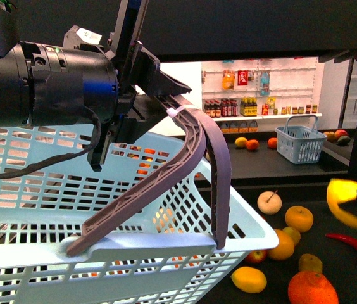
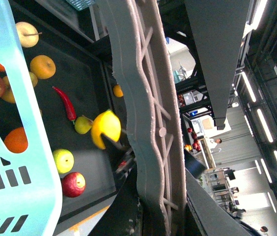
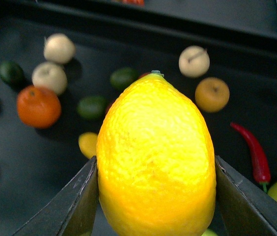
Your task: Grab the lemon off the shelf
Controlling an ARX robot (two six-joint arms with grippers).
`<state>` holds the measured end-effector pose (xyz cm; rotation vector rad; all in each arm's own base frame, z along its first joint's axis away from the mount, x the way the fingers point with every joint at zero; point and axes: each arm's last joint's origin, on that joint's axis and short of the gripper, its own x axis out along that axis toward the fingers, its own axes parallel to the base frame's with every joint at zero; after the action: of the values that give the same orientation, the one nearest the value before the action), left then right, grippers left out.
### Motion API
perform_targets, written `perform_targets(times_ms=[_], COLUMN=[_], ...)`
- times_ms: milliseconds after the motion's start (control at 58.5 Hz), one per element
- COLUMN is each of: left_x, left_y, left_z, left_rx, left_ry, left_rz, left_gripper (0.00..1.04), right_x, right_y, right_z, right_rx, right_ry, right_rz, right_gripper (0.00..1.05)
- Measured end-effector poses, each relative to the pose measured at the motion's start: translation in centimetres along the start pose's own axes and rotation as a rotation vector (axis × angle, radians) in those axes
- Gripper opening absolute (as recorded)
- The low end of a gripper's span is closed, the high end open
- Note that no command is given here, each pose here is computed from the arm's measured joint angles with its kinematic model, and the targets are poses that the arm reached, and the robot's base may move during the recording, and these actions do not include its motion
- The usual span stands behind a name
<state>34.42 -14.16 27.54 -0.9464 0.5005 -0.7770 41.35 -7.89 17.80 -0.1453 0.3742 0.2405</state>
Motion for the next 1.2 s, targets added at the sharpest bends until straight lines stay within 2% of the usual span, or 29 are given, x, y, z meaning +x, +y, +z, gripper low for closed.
perform_targets(times_ms=[68, 188, 342, 547, 940, 1197], left_x=[0.0, 0.0, 0.0, 0.0, 0.0, 0.0], left_y=[0.0, 0.0, 0.0, 0.0, 0.0, 0.0], left_z=[0.0, 0.0, 0.0, 0.0, 0.0, 0.0], left_rx=[0.001, 0.0, 0.0, 0.0, 0.0, 0.001], left_ry=[0.0, 0.0, 0.0, 0.0, 0.0, 0.0], left_rz=[0.0, 0.0, 0.0, 0.0, 0.0, 0.0], left_gripper=[0.11, 0.11, 0.11, 0.11, 0.11, 0.11], right_x=[-1.3, -2.8, -3.3, -3.0, -3.0, -3.0], right_y=[0.8, 3.6, 8.7, 14.3, 18.0, 17.9], right_z=[3.3, 7.0, 9.0, 7.6, 4.0, 4.3], right_rx=[0.033, 0.088, 0.141, 0.157, 0.146, 0.146], right_ry=[-0.068, -0.132, -0.138, -0.067, 0.044, 0.002], right_rz=[0.033, 0.139, 0.307, 0.436, 0.507, 0.509], right_gripper=[0.6, 0.6, 0.59, 0.59, 0.6, 0.98])
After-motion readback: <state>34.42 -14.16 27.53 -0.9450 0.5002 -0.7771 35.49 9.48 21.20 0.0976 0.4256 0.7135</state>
